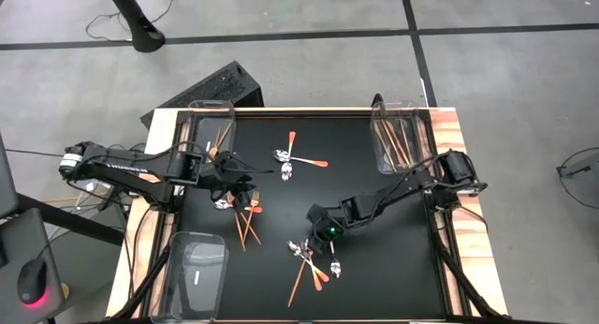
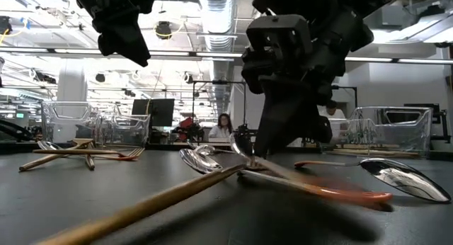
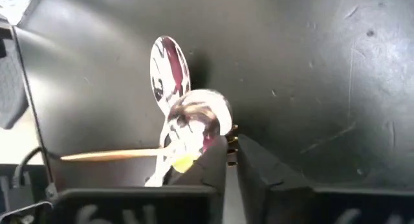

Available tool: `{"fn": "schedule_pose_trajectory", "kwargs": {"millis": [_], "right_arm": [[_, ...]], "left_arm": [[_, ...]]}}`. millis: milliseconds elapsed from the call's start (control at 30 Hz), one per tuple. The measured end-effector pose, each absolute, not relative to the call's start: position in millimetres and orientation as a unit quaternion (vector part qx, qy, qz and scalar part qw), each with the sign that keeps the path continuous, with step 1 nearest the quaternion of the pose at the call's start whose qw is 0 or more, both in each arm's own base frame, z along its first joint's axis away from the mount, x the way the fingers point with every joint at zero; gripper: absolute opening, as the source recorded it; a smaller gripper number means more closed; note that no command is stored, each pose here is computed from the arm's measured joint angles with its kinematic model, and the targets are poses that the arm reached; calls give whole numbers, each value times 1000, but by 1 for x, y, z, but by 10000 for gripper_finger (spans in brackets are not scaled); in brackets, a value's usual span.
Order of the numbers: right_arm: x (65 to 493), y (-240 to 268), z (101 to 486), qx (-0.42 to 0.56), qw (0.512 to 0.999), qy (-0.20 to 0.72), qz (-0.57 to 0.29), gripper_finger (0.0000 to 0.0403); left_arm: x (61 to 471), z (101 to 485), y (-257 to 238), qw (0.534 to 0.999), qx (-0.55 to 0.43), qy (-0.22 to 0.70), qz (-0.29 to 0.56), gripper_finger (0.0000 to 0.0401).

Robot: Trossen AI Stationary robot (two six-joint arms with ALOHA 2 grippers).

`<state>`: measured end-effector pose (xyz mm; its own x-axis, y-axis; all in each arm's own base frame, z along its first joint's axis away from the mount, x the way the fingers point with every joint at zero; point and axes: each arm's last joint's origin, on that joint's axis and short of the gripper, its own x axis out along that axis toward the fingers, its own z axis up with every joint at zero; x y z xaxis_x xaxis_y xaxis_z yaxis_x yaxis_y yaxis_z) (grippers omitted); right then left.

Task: Sort silverware by color (type)
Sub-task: Put the gold fork into the top left transparent bin

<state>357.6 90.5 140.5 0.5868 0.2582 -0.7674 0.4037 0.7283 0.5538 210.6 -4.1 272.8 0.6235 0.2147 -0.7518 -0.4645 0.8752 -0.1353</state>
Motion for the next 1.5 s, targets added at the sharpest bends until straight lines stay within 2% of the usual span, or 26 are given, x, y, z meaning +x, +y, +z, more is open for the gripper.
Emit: {"fn": "schedule_pose_trajectory", "kwargs": {"millis": [100, 300, 433, 633, 800, 1000, 1200, 1300, 1500], "right_arm": [[359, 87, 141, 367, 812, 452, -37, 12], [357, 86, 148, 373, 809, 452, -41, 6], [352, 85, 172, 367, 800, 472, -56, 5], [341, 73, 206, 385, 748, 524, -134, 6], [343, 50, 210, 411, 727, 519, -183, 13], [345, 31, 210, 428, 717, 508, -210, 72], [335, 26, 204, 448, 664, 539, -263, 156], [336, 28, 199, 453, 651, 551, -260, 192], [346, 43, 188, 458, 660, 549, -233, 227]], "left_arm": [[211, 273, -4, 887, -160, 389, 191, 120], [211, 273, -4, 887, -160, 389, 192, 120], [211, 273, -4, 887, -160, 389, 192, 120], [211, 273, -3, 889, -150, 383, 203, 120], [214, 277, -1, 897, -143, 354, 225, 120], [218, 280, 2, 906, -144, 332, 220, 120], [218, 279, 2, 903, -159, 333, 223, 120], [218, 279, 1, 901, -165, 333, 222, 121], [218, 279, 2, 901, -168, 331, 225, 121]]}}
